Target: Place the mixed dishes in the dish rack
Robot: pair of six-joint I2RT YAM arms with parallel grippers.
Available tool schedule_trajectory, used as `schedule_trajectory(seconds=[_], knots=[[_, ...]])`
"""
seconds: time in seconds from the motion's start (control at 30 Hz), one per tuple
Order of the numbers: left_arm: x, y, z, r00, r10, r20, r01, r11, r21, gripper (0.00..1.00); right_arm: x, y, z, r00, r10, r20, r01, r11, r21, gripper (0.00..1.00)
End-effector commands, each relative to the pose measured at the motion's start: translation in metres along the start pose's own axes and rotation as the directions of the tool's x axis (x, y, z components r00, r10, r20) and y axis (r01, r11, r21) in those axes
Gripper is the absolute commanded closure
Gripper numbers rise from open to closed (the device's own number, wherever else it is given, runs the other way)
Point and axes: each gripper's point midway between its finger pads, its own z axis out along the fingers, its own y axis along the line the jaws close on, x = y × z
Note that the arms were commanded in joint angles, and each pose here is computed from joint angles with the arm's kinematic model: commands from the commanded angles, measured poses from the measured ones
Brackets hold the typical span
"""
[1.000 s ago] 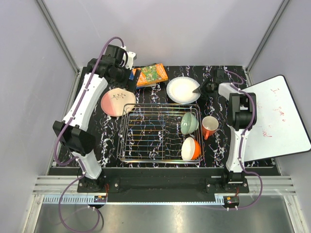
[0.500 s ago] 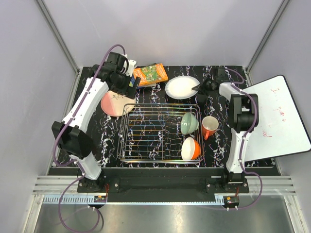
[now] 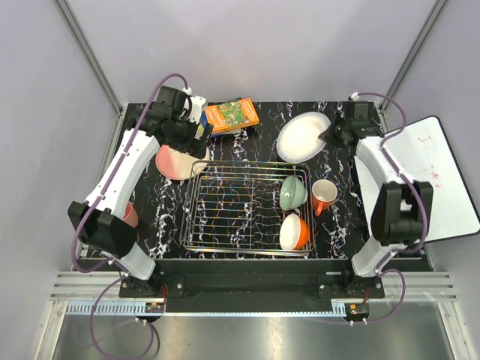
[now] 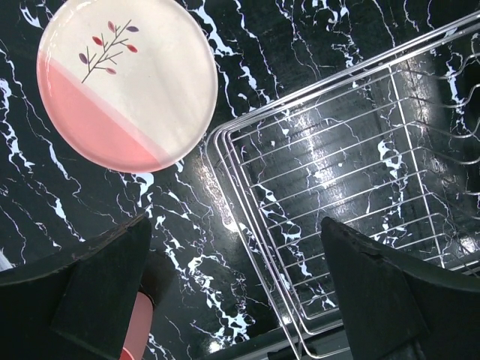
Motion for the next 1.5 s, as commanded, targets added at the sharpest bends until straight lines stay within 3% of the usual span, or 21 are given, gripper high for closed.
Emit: schedule_trajectory(seconds=[0.0, 0.17, 0.27, 0.3, 0.37, 0.4, 0.63, 0.67, 0.7, 0.87, 1.03, 1.23, 1.33, 1.37, 1.47], knots=[[-0.014, -0.001, -0.014, 0.997, -0.016, 0.075, 0.014, 0.999, 0.033, 0.01, -0.065, 0.080, -0.083, 0.929, -0.154, 0.336, 0.247, 0.936, -0.252, 1.00], [-0.014, -0.001, -0.013, 0.997, -0.044, 0.070, 0.040, 0.998, 0.055, 0.01, -0.066, 0.106, -0.132, 0.791, -0.349, 0.501, 0.500, 0.842, -0.201, 1.00], [-0.012, 0.001, -0.009, 0.997, -0.046, 0.057, 0.042, 0.998, 0.056, 0.01, -0.061, 0.125, -0.164, 0.621, -0.477, 0.622, 0.681, 0.721, -0.127, 1.00], [-0.009, 0.002, -0.008, 0.998, -0.044, 0.050, 0.042, 0.998, 0.054, 0.01, -0.059, 0.131, -0.171, 0.497, -0.535, 0.683, 0.769, 0.637, -0.060, 1.00], [-0.005, 0.004, -0.005, 0.998, -0.045, 0.035, 0.043, 0.998, 0.049, 0.01, -0.041, 0.144, -0.194, 0.351, -0.561, 0.749, 0.856, 0.517, -0.013, 1.00], [-0.003, 0.004, -0.004, 0.998, -0.048, 0.029, 0.047, 0.998, 0.050, 0.01, -0.044, 0.149, -0.204, 0.246, -0.585, 0.773, 0.889, 0.454, 0.061, 1.00], [0.004, 0.004, 0.006, 0.997, -0.071, 0.006, 0.071, 0.995, 0.070, 0.01, -0.040, 0.171, -0.252, 0.020, -0.572, 0.820, 0.951, 0.264, 0.161, 1.00], [0.005, 0.003, 0.006, 0.997, -0.073, 0.003, 0.073, 0.995, 0.072, 0.01, -0.032, 0.176, -0.256, -0.018, -0.556, 0.831, 0.965, 0.209, 0.160, 1.00], [0.006, 0.004, 0.007, 0.997, -0.072, 0.001, 0.072, 0.995, 0.070, 0.01, -0.022, 0.177, -0.256, -0.094, -0.572, 0.815, 0.974, 0.118, 0.195, 1.00], [0.011, 0.007, 0.010, 0.998, -0.067, -0.010, 0.067, 0.996, 0.052, 0.01, 0.003, 0.175, -0.238, -0.219, -0.665, 0.714, 0.975, -0.120, 0.188, 1.00], [0.014, 0.009, 0.011, 0.998, -0.065, -0.016, 0.066, 0.997, 0.047, 0.01, 0.032, 0.179, -0.222, -0.291, -0.699, 0.653, 0.954, -0.262, 0.144, 1.00], [0.012, 0.009, 0.013, 0.997, -0.072, -0.015, 0.073, 0.996, 0.052, 0.01, 0.045, 0.176, -0.196, -0.368, -0.725, 0.582, 0.927, -0.330, 0.175, 1.00], [0.014, 0.010, 0.015, 0.997, -0.074, -0.023, 0.075, 0.996, 0.051, 0.01, 0.043, 0.177, -0.185, -0.450, -0.722, 0.525, 0.893, -0.370, 0.256, 1.00], [0.015, 0.010, 0.015, 0.997, -0.076, -0.024, 0.077, 0.996, 0.053, 0.01, 0.040, 0.178, -0.181, -0.505, -0.720, 0.476, 0.862, -0.401, 0.309, 1.00], [0.016, 0.010, 0.016, 0.997, -0.074, -0.024, 0.075, 0.996, 0.057, 0.01, 0.040, 0.185, -0.184, -0.527, -0.708, 0.471, 0.849, -0.416, 0.325, 1.00]])
